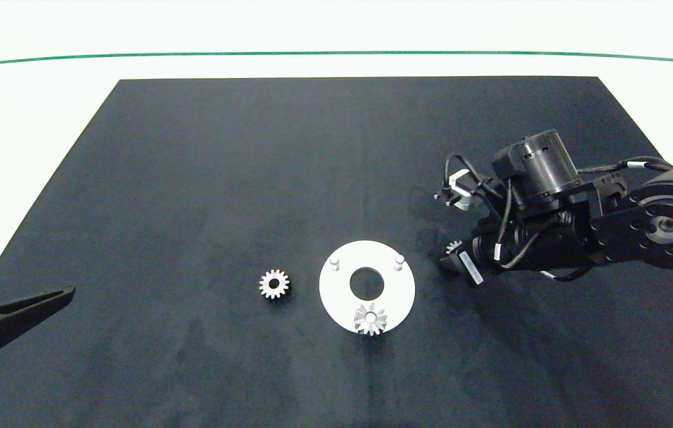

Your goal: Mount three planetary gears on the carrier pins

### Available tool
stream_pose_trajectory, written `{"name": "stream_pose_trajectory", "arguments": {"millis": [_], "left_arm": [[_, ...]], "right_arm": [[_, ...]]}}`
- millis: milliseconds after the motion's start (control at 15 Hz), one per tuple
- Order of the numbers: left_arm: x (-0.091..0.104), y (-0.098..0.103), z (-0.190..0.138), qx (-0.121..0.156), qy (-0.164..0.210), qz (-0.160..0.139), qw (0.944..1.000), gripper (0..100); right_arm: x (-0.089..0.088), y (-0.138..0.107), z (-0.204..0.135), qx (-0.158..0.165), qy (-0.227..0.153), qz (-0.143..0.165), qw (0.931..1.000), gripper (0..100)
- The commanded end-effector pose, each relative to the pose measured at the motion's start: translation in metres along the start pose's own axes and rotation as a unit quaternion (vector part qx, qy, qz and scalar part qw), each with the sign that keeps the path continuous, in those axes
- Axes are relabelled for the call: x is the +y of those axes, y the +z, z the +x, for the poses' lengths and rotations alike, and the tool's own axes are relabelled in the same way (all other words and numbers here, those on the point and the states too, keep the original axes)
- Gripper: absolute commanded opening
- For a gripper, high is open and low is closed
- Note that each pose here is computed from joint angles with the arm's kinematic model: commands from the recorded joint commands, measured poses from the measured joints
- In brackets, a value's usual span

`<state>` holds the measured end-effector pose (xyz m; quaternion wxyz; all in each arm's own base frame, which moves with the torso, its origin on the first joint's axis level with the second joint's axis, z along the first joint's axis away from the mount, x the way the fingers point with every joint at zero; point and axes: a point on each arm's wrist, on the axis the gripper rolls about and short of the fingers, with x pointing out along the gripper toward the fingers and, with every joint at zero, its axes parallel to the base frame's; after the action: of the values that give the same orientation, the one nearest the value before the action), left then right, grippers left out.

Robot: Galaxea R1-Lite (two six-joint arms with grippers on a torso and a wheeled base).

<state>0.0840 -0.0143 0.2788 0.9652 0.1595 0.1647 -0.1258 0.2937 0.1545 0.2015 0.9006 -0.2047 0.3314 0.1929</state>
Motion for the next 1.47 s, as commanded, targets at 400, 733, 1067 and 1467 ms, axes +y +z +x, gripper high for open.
{"name": "stream_pose_trajectory", "arguments": {"millis": [400, 733, 1067, 1467], "left_arm": [[0.0, 0.0, 0.001, 0.002, 0.0, 0.001, 1.0, 100], [0.0, 0.0, 0.001, 0.002, -0.001, 0.001, 1.0, 100], [0.0, 0.0, 0.0, 0.0, 0.0, 0.001, 1.0, 100], [0.0, 0.001, -0.001, -0.002, 0.002, 0.001, 1.0, 100]], "right_arm": [[0.0, 0.0, 0.0, 0.001, 0.0, -0.001, 1.0, 27], [0.0, -0.001, 0.0, 0.002, 0.0, -0.001, 1.0, 16], [0.0, 0.001, -0.001, -0.002, 0.002, 0.002, 1.0, 10], [0.006, 0.011, -0.038, -0.028, 0.01, -0.004, 0.9996, 10]]}}
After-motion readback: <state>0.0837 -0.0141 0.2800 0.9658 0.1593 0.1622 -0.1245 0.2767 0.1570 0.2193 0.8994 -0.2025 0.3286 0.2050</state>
